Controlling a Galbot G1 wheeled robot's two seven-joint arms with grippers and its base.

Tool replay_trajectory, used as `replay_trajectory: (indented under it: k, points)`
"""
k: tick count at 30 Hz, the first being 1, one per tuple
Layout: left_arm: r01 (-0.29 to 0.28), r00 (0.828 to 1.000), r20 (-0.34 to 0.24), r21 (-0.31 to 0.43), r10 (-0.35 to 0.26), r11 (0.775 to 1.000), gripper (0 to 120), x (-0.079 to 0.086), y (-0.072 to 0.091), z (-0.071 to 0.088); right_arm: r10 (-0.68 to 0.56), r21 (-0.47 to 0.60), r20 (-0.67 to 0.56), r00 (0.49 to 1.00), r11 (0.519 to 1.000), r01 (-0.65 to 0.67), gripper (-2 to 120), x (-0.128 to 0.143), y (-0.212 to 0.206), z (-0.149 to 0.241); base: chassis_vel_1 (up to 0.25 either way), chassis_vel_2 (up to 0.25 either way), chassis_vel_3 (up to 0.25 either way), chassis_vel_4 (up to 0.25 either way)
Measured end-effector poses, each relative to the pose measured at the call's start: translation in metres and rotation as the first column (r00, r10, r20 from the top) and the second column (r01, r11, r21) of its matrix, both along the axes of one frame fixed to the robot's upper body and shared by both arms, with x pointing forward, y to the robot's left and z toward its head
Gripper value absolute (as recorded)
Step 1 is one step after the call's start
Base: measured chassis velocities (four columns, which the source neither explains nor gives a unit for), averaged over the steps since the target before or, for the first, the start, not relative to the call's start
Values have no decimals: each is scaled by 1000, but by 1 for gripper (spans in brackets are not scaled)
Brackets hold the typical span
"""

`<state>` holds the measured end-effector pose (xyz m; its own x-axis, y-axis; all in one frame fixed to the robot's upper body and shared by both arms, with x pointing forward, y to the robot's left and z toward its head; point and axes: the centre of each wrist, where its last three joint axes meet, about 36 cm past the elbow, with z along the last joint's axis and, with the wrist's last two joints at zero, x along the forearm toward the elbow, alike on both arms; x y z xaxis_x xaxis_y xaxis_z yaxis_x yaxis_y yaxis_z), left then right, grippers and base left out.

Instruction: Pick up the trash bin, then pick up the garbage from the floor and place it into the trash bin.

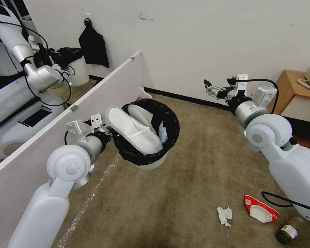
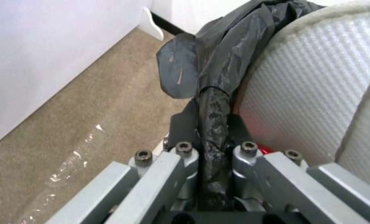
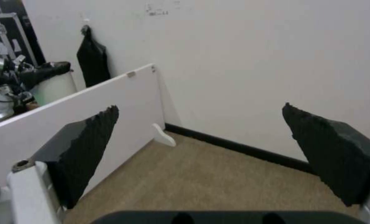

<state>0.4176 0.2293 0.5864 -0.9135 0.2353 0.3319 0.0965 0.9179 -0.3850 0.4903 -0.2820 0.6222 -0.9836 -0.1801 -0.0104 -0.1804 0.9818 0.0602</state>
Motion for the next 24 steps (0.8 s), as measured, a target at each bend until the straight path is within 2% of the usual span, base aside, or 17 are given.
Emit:
replay_trajectory:
  k: [24]
  points:
    - [-7, 1000, 2, -6, 7, 1000, 4, -1, 0, 0, 7, -2, 7, 1000, 1000, -7, 100, 1, -2, -2, 0, 0, 0, 0]
